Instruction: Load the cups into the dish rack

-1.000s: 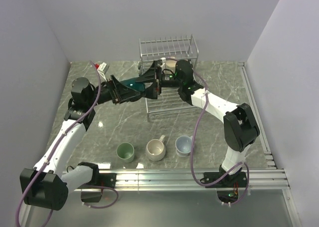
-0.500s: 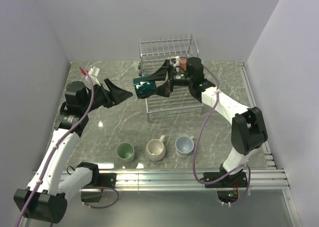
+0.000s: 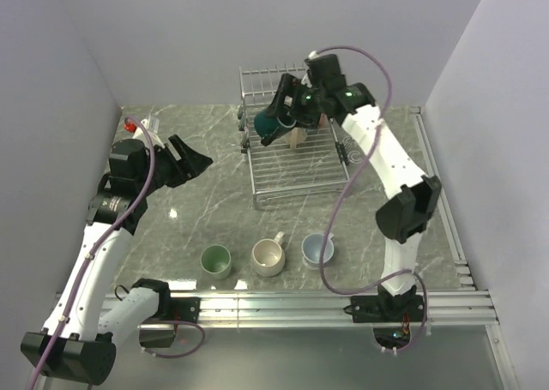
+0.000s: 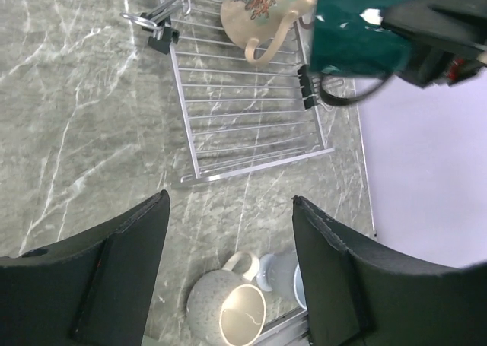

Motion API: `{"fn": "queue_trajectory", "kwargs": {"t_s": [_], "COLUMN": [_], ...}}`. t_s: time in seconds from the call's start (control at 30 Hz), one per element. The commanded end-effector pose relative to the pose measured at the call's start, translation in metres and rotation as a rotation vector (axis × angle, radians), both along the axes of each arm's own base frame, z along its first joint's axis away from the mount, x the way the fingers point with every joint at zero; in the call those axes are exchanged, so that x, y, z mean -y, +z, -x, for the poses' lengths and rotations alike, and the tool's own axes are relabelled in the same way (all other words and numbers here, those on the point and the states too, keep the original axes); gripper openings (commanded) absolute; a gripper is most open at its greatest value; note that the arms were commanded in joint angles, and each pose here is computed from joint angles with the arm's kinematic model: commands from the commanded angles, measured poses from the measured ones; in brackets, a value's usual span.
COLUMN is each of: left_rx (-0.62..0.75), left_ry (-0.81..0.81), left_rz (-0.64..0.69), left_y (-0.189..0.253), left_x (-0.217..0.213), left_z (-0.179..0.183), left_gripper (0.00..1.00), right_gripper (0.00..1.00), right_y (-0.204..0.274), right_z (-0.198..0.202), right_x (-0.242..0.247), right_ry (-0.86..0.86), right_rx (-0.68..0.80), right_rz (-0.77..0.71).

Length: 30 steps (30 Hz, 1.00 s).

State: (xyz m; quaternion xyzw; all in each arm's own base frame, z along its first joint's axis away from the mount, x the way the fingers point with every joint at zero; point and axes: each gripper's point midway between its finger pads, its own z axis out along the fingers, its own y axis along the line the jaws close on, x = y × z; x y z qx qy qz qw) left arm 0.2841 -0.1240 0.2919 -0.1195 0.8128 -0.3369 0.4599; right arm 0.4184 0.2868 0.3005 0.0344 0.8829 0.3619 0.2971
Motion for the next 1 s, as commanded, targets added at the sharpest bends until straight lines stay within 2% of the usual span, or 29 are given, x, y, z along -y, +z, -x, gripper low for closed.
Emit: {"fn": "queue_trajectory", "kwargs": {"t_s": [0.0,0.07,0.3,0.5,0.7,0.77,0.8,0.83,0.87,0.9,0.97], "left_rx": [0.014,0.011,-0.024,-0.058,-0.084,-0.081,-0.079,-0.080,-0.084,-0.079,-0.085], "left_ry": [0.014,0.022,0.022,0.027,0.036,0.044,0.041,0.041,0.044,0.044,0.043], "left_rz": [-0.008,-0.019,-0.038,-0.073,-0.091,-0.089,-0.088,-0.087,-0.082,-0.082,-0.072], "left_y": [0.008,0.009,0.011,0.008,0.008,0.009,0.010,0.009,0.008,0.009,0.007], "left_x": [-0.003,-0.005,-0.006,-0.011,-0.016,-0.017,-0.016,-0.016,-0.016,-0.016,-0.015], "left_z": [-0.001,-0.002,0.003,0.014,0.021,0.022,0.023,0.023,0.023,0.023,0.023], "left_gripper": [0.71,0.70,0.69,0.69,0.68,0.68,0.68,0.68,0.68,0.68,0.68], "right_gripper": [0.00,0.00,0.00,0.00,0.02,0.19,0.33,0.56,0.63,0.76,0.79], "right_y": [-0.042,-0.046,-0.081,-0.101,-0.122,-0.125,-0.122,-0.123,-0.122,-0.117,-0.115], "right_z": [-0.009,-0.017,-0.047,-0.067,-0.070,-0.070,-0.068,-0.066,-0.067,-0.066,-0.065], "right_x": [0.015,0.015,0.003,-0.012,-0.025,-0.029,-0.032,-0.032,-0.034,-0.033,-0.033], "right_ry": [-0.052,-0.078,-0.153,-0.187,-0.188,-0.177,-0.171,-0.169,-0.167,-0.168,-0.162], "right_rx": [0.037,0.071,0.085,0.113,0.103,0.102,0.107,0.104,0.113,0.121,0.124], "right_rz": [0.373,0.433,0.503,0.525,0.519,0.506,0.495,0.498,0.494,0.491,0.491]}}
